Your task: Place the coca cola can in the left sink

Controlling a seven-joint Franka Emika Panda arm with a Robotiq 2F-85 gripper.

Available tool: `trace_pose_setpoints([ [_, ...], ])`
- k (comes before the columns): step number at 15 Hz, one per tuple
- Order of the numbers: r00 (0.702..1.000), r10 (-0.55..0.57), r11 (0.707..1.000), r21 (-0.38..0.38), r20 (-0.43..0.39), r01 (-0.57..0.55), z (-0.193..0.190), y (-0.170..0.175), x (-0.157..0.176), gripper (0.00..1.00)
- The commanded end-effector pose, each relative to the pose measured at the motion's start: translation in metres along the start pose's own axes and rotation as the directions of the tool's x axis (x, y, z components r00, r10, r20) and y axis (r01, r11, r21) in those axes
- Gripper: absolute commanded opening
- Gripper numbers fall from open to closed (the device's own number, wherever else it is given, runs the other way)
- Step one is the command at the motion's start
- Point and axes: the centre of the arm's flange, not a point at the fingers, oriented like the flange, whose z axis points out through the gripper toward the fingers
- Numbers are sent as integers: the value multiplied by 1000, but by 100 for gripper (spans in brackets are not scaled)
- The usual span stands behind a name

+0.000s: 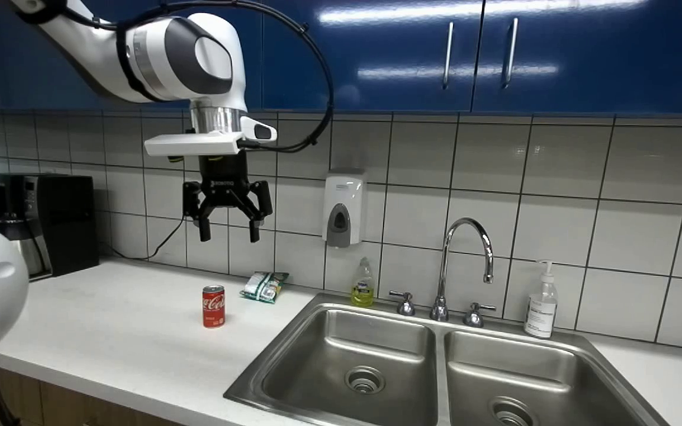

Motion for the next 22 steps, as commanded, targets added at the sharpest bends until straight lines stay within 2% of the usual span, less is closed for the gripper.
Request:
trace_pose_setpoints([
  [1,999,-48,999,-5,-3,48,2,-31,24,100],
  [6,985,-170,985,-14,15,170,11,-93,46,100],
  [10,974,-225,974,-12,22,225,22,-126,67,100],
  [17,972,-235,972,-4,-28,235,65,-135,115,100],
  [22,974,-226,974,16,-20,226,104,-136,125,100],
])
